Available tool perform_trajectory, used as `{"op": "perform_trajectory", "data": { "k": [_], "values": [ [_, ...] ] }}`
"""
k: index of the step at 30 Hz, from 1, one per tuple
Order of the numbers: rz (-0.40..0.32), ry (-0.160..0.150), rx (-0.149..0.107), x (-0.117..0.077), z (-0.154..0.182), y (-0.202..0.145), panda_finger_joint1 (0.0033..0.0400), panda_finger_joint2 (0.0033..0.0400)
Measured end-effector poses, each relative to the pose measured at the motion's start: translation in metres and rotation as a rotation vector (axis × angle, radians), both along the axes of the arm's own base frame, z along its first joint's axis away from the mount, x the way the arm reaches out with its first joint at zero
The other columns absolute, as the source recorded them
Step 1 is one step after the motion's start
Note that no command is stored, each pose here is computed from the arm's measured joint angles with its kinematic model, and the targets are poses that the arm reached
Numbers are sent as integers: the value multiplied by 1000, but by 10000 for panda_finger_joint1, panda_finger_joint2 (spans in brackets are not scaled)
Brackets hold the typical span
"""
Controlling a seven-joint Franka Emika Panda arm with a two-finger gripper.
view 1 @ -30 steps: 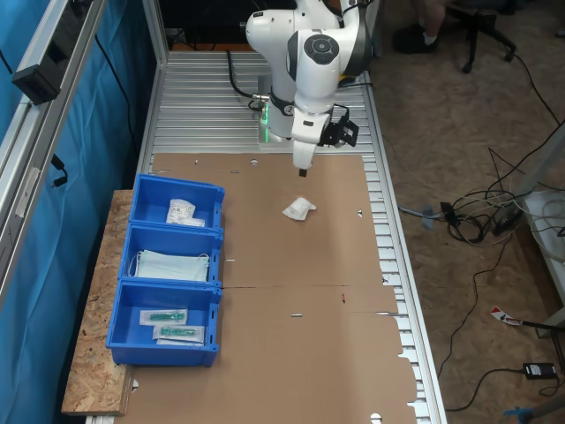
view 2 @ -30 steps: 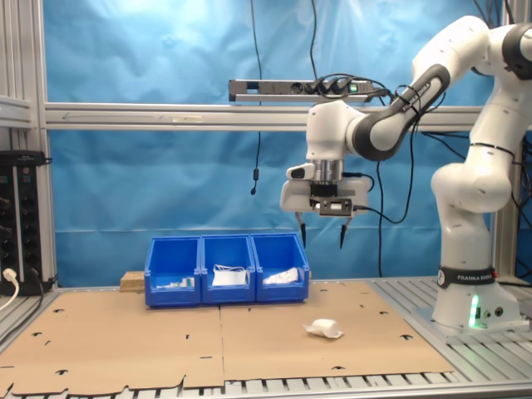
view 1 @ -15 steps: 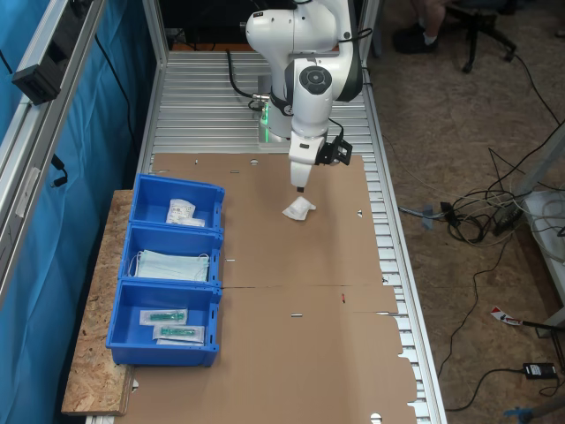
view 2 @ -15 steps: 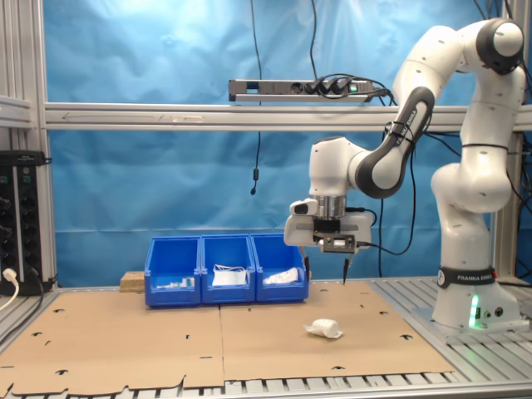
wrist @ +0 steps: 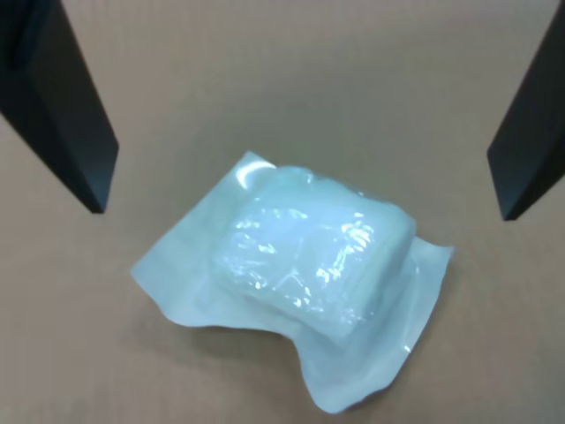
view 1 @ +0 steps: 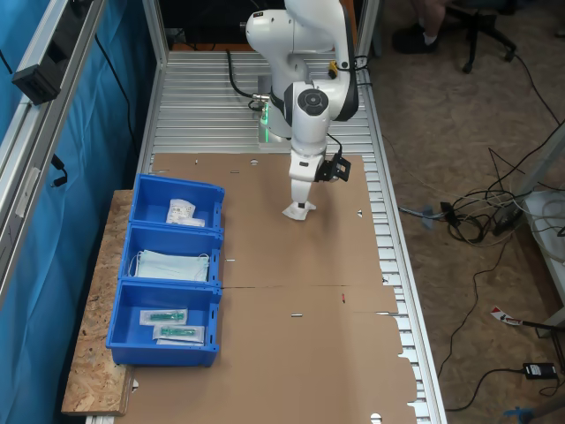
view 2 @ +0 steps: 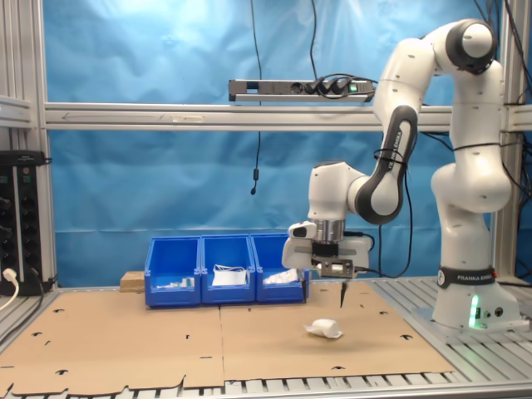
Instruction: Pick and place sorting task of medical equipment.
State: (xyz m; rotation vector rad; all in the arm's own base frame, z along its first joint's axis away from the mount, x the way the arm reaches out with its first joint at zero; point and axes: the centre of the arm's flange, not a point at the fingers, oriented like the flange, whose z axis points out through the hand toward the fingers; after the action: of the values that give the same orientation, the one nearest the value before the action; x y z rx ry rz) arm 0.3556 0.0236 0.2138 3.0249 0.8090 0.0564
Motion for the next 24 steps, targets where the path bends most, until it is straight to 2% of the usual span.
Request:
{"op": "perform_trajectory", "data": {
  "k": [11,24],
  "values": [
    [18,40,8,-15,-38,7,400,400],
    [17,30,19,-16,-59,8,400,400]
  ]
}}
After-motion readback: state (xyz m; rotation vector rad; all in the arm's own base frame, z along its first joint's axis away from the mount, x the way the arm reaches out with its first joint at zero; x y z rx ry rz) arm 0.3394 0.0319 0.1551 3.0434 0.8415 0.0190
